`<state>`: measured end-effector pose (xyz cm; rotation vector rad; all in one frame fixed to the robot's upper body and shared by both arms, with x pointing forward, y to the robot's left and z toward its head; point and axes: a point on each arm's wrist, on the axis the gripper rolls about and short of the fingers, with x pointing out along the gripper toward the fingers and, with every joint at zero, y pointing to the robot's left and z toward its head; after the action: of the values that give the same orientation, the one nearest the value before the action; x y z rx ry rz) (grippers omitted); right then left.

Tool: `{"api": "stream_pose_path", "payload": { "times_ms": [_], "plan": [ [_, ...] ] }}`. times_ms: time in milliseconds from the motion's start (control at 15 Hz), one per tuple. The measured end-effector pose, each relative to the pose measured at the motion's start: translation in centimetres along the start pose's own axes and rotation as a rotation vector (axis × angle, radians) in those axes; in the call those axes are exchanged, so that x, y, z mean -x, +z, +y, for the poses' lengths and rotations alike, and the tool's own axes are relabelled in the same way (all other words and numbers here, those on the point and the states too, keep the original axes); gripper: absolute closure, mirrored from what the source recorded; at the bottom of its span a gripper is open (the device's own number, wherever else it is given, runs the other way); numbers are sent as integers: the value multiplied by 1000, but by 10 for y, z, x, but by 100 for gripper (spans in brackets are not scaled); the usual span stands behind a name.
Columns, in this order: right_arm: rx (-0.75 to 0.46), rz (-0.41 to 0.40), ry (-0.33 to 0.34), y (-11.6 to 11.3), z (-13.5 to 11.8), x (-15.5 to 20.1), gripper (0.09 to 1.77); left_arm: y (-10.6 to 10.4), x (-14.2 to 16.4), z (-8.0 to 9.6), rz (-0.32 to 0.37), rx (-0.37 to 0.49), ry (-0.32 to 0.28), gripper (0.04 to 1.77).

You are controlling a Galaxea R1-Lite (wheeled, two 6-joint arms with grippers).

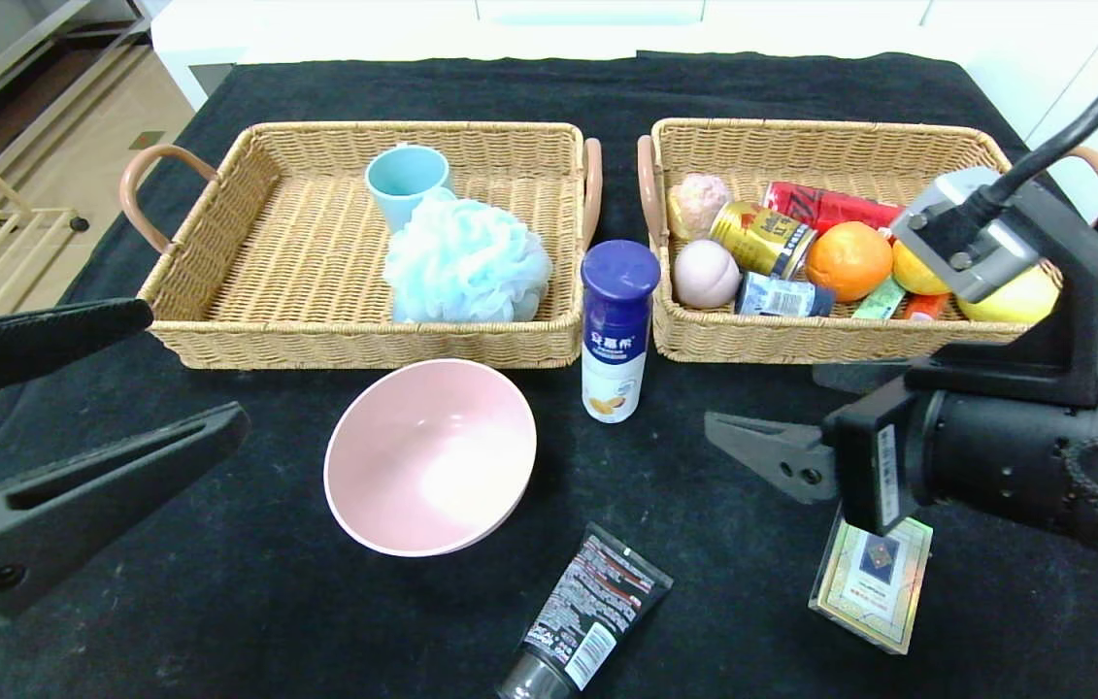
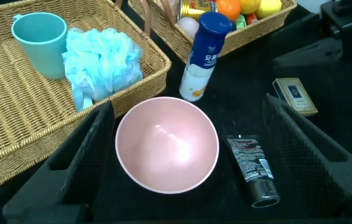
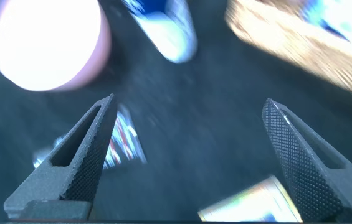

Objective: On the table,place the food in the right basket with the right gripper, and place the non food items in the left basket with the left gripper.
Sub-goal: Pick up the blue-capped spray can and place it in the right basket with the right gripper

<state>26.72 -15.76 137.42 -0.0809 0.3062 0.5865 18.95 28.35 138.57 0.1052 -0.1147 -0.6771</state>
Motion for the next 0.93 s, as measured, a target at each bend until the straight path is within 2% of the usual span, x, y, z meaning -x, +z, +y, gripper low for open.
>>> {"api": "stream_pose_path", "payload": {
  "times_ms": [133,333,933],
  "plan": [
    [22,13,34,-8,13,-14,16,0,0,0,1,0,0,9],
    [52,31,32,-15,27,-29,16,0,0,0,0,0,0,9],
    [24,-146,-71,-5,51,-82,16,1,0,0,-6,-10,1,9]
  ]
}}
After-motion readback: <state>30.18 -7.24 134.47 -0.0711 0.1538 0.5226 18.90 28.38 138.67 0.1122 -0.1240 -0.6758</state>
